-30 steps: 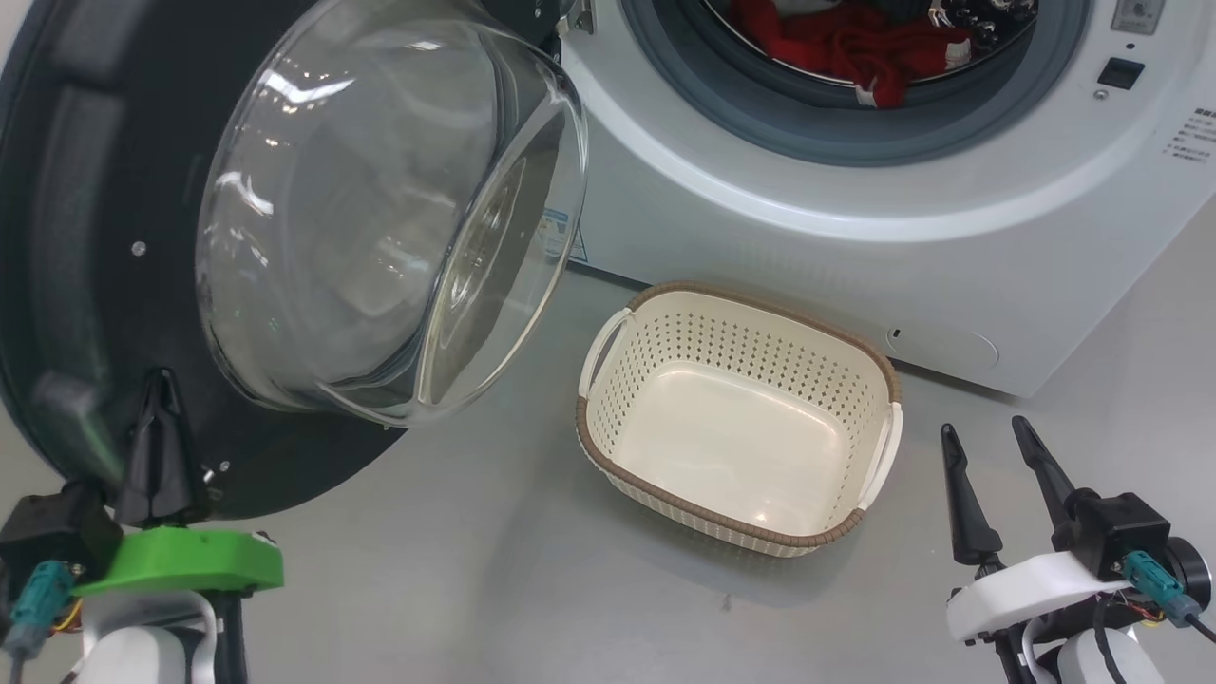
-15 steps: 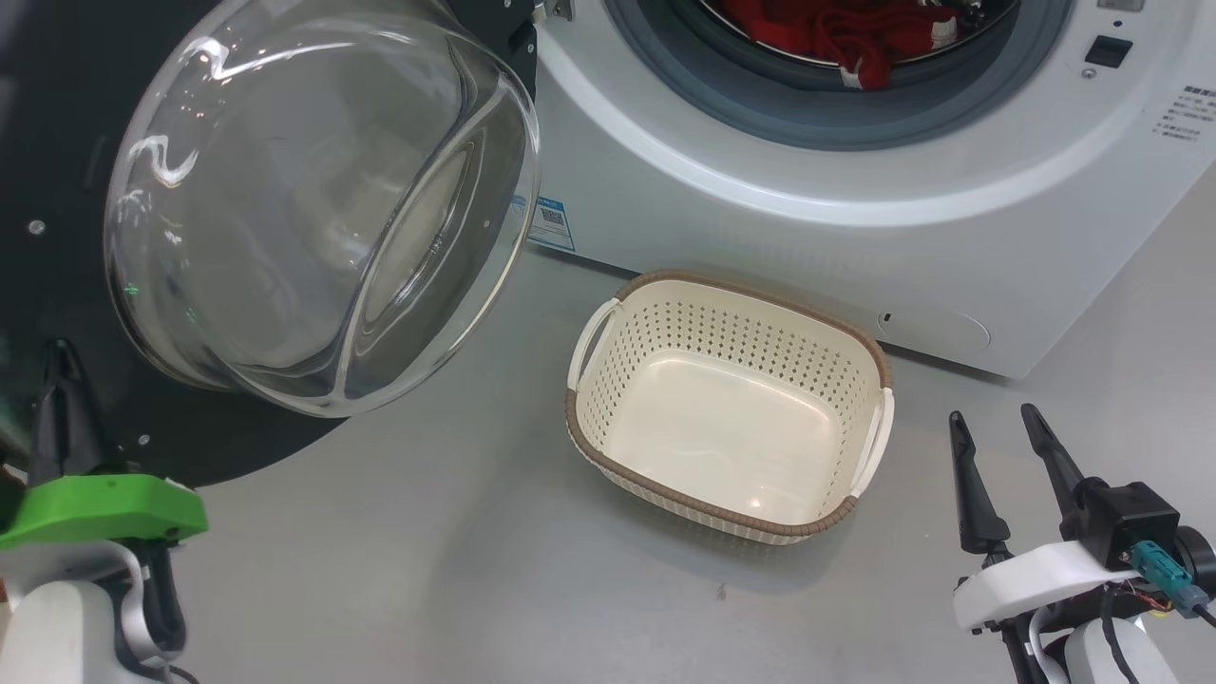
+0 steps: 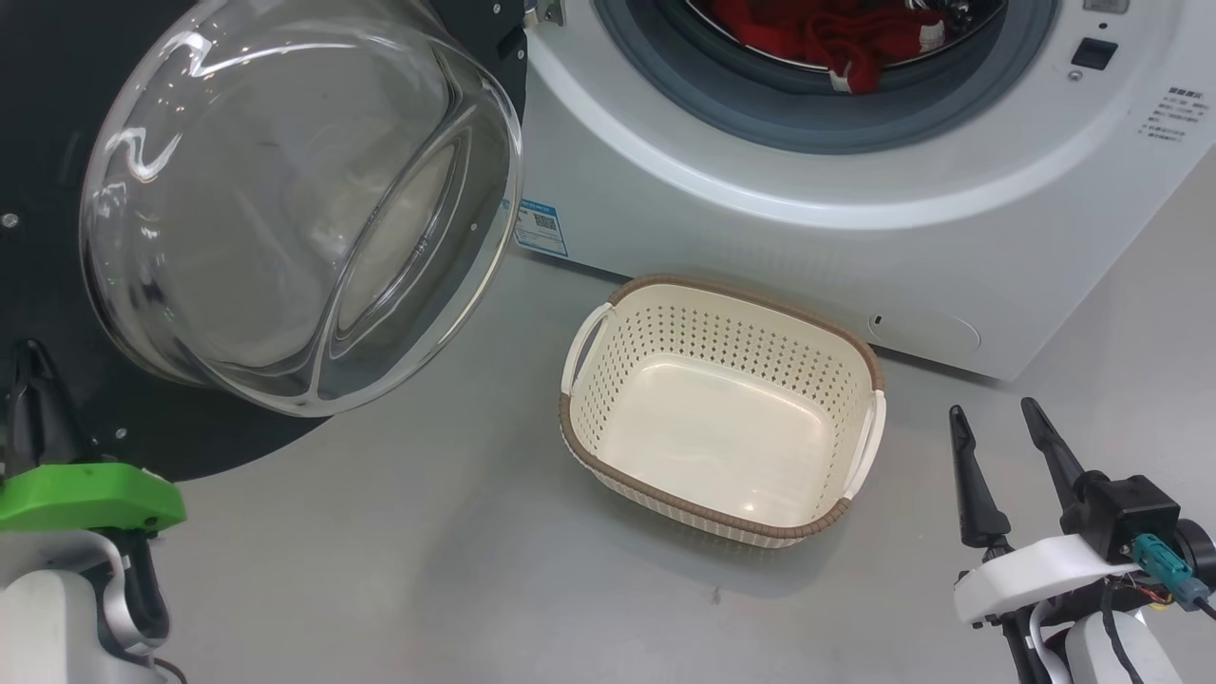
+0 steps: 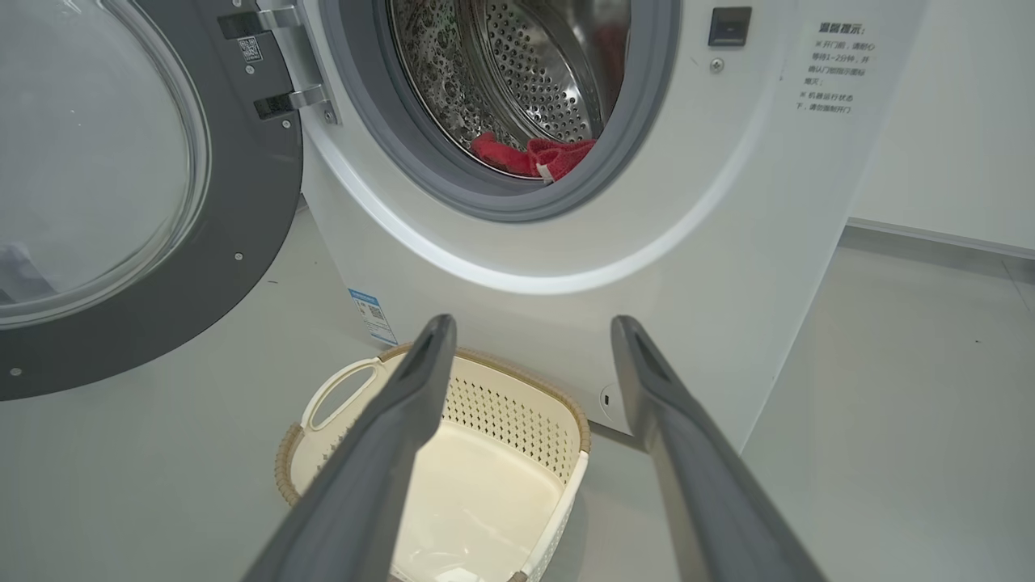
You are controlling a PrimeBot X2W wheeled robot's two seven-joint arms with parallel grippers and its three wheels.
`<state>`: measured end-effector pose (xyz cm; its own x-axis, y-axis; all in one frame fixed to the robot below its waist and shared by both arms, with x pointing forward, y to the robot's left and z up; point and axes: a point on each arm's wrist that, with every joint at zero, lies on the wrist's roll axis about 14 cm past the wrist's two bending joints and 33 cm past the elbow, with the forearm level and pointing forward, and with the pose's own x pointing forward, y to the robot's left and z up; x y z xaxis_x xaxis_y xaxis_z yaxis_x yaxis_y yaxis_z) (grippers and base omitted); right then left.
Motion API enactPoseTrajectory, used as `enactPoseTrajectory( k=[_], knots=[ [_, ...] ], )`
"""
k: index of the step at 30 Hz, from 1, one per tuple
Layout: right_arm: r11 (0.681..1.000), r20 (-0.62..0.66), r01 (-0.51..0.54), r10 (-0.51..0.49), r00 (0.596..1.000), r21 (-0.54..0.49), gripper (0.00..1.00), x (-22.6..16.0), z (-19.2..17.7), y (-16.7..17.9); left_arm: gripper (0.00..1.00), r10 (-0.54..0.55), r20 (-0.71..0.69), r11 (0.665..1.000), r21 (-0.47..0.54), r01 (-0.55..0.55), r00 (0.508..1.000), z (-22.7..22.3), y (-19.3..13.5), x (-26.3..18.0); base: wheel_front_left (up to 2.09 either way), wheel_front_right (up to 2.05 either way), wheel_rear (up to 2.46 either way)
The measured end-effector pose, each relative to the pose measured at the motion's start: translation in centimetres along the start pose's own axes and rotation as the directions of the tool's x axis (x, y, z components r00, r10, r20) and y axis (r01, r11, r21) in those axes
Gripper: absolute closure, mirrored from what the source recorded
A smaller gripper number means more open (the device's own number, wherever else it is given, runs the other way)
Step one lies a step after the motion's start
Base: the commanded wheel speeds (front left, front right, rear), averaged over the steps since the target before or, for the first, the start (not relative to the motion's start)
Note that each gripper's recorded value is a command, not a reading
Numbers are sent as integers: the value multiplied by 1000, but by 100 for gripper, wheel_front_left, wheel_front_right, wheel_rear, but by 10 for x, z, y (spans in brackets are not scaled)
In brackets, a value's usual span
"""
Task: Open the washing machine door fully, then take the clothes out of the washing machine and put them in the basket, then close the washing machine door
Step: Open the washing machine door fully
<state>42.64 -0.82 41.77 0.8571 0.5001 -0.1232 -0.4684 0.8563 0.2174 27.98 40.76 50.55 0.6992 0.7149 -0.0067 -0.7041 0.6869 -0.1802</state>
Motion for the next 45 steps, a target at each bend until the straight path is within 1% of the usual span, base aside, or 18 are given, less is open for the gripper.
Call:
enactPoseTrajectory(
  k=[8,13,28,32,33,34,35,36,45],
  knots=[
    [1000,11,-3,3,1000,-7,0,-1,5,2,100,-17,15,1000,-25,17,1000,2,-8,-5,0,0,0],
    [1000,21,-5,5,1000,-12,0,-4,10,5,100,-39,7,999,-28,39,999,-4,-13,-19,0,0,0],
    [1000,36,-8,9,999,-21,0,-9,17,9,100,-169,-27,985,-24,168,985,-19,-46,-53,0,0,0],
    [1000,43,4,-3,999,-22,0,-12,20,6,100,-200,-37,980,-21,199,979,-23,-54,-61,0,0,0],
    [1000,45,7,-6,999,-23,0,-13,20,5,88,-206,-35,979,-23,205,978,-23,-56,-62,0,0,0],
    [1000,48,12,-11,999,-24,0,-15,21,4,62,-218,-29,976,-28,217,976,-21,-60,-64,0,0,0],
    [1000,49,15,-14,999,-24,0,-15,22,3,22,-227,-25,974,-31,226,974,-20,-63,-65,0,0,0],
    [1000,52,19,-17,999,-24,0,-16,23,2,0,-238,-25,971,-33,237,971,-20,-66,-67,0,0,0],
    [999,67,38,-37,997,-24,0,-23,28,-2,0,-367,-59,929,-65,364,928,-31,-104,-90,0,0,0]
  ],
)
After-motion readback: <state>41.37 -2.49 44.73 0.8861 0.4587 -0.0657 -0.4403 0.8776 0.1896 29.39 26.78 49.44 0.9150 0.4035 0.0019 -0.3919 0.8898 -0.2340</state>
